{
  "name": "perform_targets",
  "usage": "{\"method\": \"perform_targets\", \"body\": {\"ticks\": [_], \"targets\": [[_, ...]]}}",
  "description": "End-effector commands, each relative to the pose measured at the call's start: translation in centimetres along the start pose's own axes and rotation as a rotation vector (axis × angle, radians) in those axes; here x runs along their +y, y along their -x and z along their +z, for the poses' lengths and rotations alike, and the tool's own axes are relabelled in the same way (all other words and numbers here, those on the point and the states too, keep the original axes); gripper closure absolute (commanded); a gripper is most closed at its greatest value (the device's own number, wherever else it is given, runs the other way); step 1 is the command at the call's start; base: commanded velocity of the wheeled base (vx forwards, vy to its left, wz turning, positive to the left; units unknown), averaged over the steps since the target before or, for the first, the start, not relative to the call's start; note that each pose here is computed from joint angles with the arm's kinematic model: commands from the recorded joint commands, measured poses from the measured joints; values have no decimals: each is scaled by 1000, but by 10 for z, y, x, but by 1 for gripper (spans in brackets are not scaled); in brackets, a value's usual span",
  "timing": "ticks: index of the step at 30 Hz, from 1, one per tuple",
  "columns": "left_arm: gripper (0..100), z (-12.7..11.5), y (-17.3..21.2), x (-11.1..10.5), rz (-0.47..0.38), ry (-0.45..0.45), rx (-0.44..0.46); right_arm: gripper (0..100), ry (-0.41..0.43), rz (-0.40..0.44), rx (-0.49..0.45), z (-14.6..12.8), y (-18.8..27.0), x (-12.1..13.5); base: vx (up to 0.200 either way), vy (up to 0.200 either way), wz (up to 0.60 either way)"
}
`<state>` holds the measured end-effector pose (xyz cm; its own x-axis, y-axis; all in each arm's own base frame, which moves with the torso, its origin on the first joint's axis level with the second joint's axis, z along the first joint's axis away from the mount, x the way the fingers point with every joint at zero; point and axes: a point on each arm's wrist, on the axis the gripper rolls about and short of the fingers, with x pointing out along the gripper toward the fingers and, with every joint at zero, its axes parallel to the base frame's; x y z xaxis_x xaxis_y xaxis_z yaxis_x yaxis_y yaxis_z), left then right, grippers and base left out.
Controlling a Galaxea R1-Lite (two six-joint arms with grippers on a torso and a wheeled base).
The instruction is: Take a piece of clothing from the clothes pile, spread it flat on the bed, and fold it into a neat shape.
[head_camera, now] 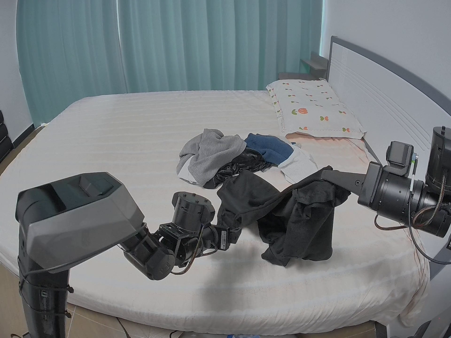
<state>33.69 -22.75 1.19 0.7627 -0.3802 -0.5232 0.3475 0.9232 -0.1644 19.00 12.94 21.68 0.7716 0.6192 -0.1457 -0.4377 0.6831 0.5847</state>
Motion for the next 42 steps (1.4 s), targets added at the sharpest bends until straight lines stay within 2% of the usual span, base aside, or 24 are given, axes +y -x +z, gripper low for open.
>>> {"method": "perform_targets", "body": {"ticks": [1,11,19,20,25,28,32,36,38,39,40,42], "targets": [[0,-17,-29,5,17,3,29,100,2,11,-14,3,1,3,0,0,0],[0,-19,-83,4,17,73,-34,100,-2,1,-8,2,1,0,0,0,0],[0,-13,-99,3,33,94,-86,100,-4,-11,-6,2,-1,-3,0,0,0],[100,-12,-99,3,32,97,-88,100,-4,-11,-4,1,-1,-3,0,0,0],[100,-13,-95,4,64,140,-90,100,-6,-21,11,-2,-4,-6,0,0,0],[100,-1,-79,3,61,185,-104,100,-6,-39,17,-3,-6,-10,0,0,0],[100,29,-32,2,56,256,-115,100,-8,-67,40,-6,-14,-19,0,0,0],[100,65,18,2,33,390,-138,100,-10,-86,45,-5,-23,-24,0,0,0],[100,72,30,3,39,410,-123,100,-10,-90,33,-2,-23,-25,0,0,0],[100,86,59,1,38,450,-87,100,-6,-84,-10,10,-26,-25,0,0,0],[100,92,71,1,36,480,-82,100,-5,-83,-32,16,-27,-25,0,0,0],[100,95,76,1,34,493,-85,100,-4,-86,-39,18,-28,-25,0,0,0]]}}
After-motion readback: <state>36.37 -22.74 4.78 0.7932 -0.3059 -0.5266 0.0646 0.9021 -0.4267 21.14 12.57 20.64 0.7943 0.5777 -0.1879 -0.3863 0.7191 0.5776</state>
